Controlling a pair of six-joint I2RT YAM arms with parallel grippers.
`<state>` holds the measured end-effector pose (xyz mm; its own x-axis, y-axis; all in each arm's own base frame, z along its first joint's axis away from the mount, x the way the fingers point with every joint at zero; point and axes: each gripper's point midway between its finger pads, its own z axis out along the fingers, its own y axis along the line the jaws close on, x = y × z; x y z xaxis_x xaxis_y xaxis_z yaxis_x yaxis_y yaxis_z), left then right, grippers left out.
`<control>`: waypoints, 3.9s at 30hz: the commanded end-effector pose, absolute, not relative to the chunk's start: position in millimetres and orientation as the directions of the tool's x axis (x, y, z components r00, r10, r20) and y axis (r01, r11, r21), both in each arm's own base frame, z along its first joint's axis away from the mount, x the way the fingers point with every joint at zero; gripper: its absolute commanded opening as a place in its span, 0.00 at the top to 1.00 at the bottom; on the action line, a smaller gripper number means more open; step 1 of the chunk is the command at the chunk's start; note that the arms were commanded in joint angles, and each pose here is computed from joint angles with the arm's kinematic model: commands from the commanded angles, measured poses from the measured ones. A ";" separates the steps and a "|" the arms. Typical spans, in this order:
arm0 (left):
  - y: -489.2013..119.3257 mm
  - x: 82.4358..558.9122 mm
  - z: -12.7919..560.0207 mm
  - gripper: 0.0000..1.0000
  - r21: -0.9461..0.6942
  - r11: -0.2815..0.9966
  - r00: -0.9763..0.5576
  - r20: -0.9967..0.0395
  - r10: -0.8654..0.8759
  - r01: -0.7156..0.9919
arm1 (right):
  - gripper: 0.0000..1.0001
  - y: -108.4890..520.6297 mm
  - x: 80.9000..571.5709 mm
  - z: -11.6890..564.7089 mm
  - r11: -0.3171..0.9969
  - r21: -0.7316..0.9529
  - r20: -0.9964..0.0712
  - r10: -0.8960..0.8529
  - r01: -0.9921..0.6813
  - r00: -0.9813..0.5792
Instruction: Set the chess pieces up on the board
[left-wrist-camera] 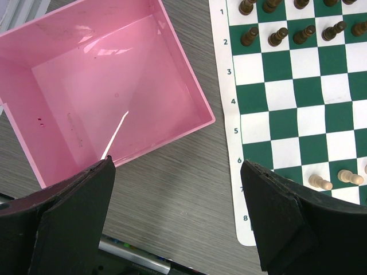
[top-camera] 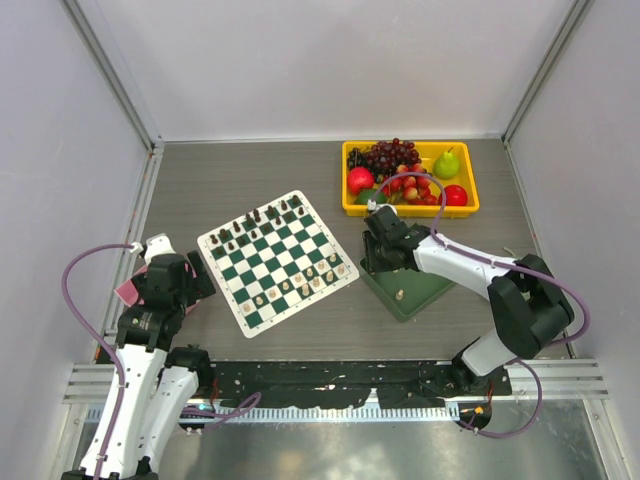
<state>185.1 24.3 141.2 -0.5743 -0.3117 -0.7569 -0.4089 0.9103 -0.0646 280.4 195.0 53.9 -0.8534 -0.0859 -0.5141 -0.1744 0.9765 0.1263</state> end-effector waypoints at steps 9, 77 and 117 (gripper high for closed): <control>25.1 193.6 152.9 0.01 -0.083 0.908 -0.538 -0.782 -0.315 -0.411 | 0.60 205.4 301.0 73.0 0.972 0.140 -0.580 -0.075 -0.190 -0.811; 25.4 192.8 156.5 0.01 -0.094 0.909 -0.518 -0.796 -0.313 -0.406 | 0.79 419.0 202.0 131.7 0.746 0.224 -0.617 -0.389 -0.627 -0.684; 23.9 194.0 156.0 0.01 -0.095 0.912 -0.522 -0.794 -0.312 -0.400 | 0.78 415.3 212.0 65.0 0.789 0.120 -0.546 -0.455 -0.602 -0.704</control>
<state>184.8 24.4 143.4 -0.5643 -0.3123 -0.7642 -0.4076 0.9104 -0.0711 206.8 407.7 61.1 -0.7227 -0.4611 -0.5149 -0.5962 0.7927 0.1268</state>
